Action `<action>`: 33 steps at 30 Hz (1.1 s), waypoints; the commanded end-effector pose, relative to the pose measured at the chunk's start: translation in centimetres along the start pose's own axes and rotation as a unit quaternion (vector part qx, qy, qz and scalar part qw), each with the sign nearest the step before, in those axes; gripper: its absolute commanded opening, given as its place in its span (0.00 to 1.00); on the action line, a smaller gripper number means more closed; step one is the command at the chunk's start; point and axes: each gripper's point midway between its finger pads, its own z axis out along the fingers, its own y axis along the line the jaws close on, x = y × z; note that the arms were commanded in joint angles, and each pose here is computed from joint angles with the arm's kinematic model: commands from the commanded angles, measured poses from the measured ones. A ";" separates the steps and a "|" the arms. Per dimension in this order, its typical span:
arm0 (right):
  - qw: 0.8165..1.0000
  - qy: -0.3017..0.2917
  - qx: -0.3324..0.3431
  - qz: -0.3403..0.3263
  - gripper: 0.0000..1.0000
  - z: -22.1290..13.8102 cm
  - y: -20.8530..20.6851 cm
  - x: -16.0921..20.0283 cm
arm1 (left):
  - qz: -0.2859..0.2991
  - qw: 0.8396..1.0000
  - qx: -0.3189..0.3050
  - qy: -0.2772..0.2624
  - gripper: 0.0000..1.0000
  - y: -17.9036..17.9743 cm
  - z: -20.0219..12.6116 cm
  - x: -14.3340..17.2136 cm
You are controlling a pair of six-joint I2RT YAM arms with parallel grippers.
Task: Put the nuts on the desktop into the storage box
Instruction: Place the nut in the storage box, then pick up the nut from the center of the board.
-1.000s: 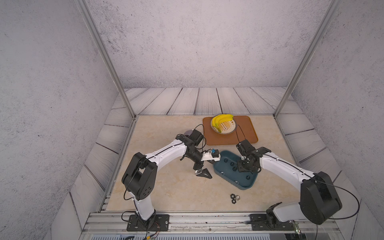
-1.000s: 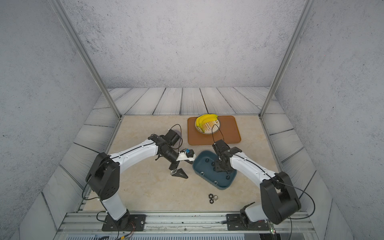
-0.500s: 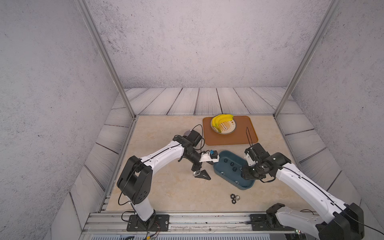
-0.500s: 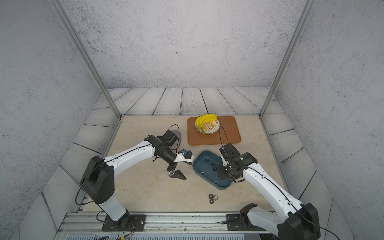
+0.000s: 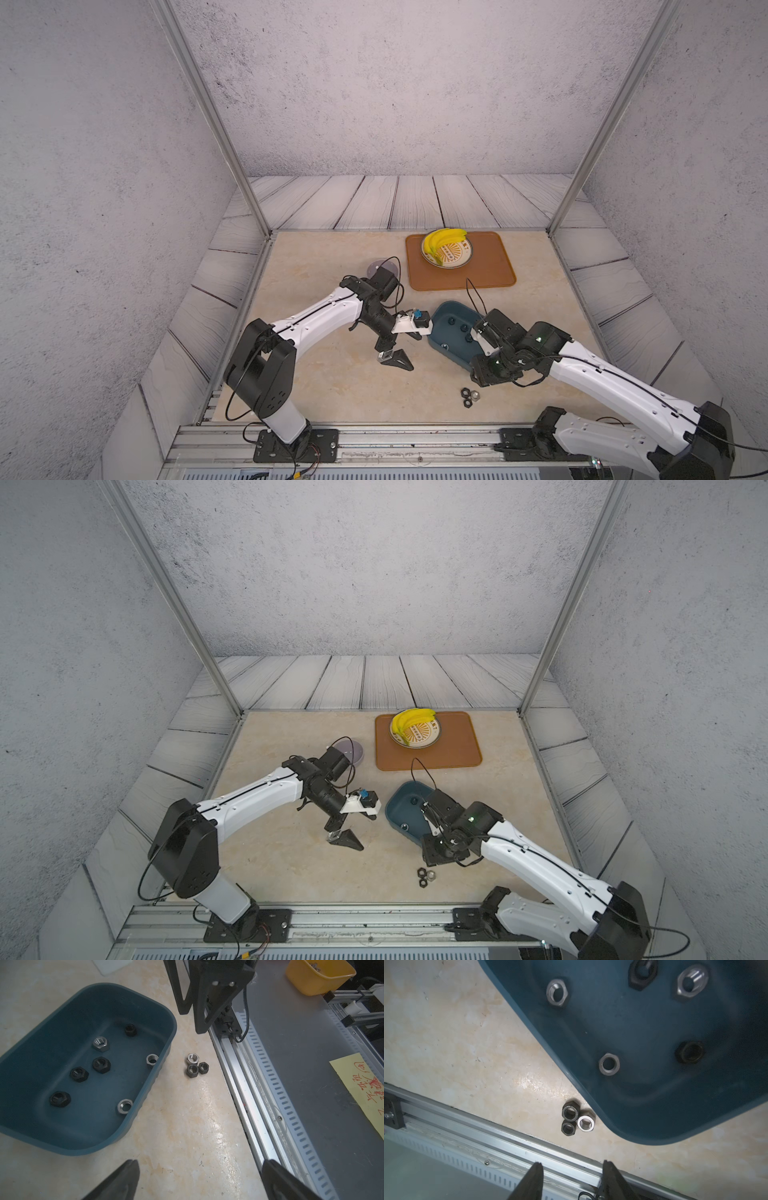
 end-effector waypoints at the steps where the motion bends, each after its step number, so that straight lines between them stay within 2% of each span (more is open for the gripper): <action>1: 1.000 0.003 0.013 0.007 0.53 1.0 -0.3 0.9 | 0.001 1.000 0.004 0.016 0.98 -1.3 -0.4 0.7; 9: 0.999 0.025 0.041 -0.023 0.59 4.5 -0.2 2.0 | -0.013 0.999 -0.004 0.030 0.98 -1.9 -0.6 2.2; 18: 0.998 0.031 0.049 -0.013 0.63 7.5 -0.6 2.2 | -0.025 0.999 -0.023 0.033 0.98 -2.1 -1.1 3.6; 23: 0.997 0.044 0.062 -0.023 0.64 8.6 -0.9 2.5 | -0.027 0.999 -0.026 0.033 0.98 -2.1 -1.2 3.8; 33: 0.997 0.048 0.039 -0.038 0.64 9.8 0.6 2.1 | -0.031 0.999 -0.025 0.035 0.98 -1.8 -1.1 3.9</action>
